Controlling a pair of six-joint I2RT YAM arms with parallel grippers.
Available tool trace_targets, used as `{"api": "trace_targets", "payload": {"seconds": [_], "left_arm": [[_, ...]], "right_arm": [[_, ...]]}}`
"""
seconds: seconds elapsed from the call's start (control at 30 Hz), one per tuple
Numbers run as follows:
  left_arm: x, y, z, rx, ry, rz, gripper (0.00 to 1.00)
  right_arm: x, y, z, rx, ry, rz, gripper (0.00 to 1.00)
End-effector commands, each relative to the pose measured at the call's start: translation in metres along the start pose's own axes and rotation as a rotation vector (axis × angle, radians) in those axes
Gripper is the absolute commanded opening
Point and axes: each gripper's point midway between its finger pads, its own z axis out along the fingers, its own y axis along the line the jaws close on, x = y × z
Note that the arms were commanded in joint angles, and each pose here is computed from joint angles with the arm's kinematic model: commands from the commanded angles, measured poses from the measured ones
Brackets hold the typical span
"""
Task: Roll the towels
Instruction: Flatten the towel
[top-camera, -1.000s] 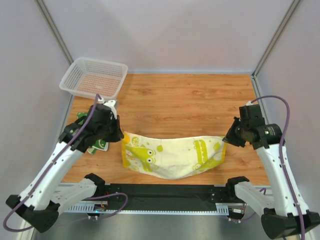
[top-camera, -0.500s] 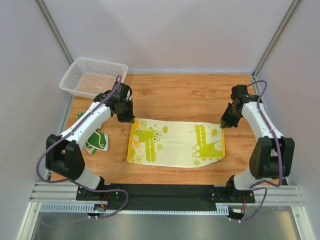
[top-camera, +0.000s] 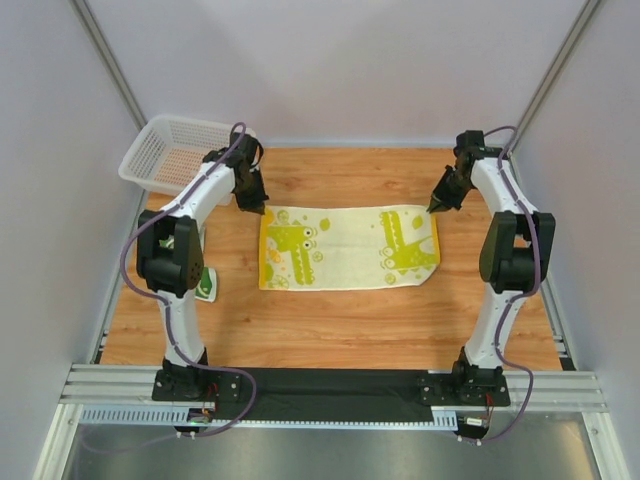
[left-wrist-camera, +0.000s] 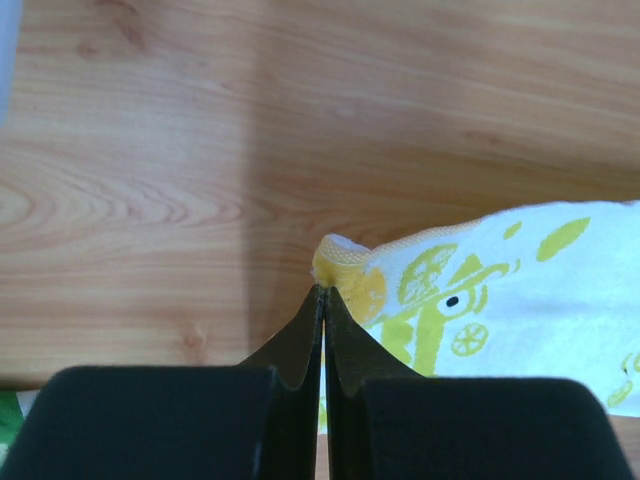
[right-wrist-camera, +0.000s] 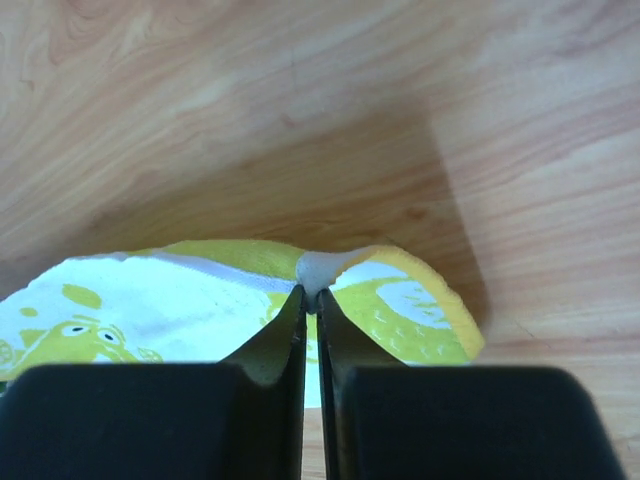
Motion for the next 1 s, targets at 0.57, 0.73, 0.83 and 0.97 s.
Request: {"api": "trace_targets", "payload": {"seconds": [0.57,0.73,0.83,0.97], "left_arm": [[-0.002,0.029,-0.033,-0.041,-0.05,-0.016,0.6],[0.03,0.039,-0.037,-0.031,-0.04,0.001,0.59],[0.047,0.041,-0.033,-0.015,0.011,0.014,0.55],[0.061,0.046,-0.045,-0.016,0.035,0.043,0.54]], "right_arm": [[0.01,-0.047,-0.008,-0.025,-0.055,0.092,0.9],[0.038,-0.069,0.013,-0.012,-0.001,0.093,0.81],[0.042,-0.062,0.024,-0.077,0.007,0.086,0.77],[0.042,-0.06,0.035,-0.094,0.026,0.073,0.7]]}}
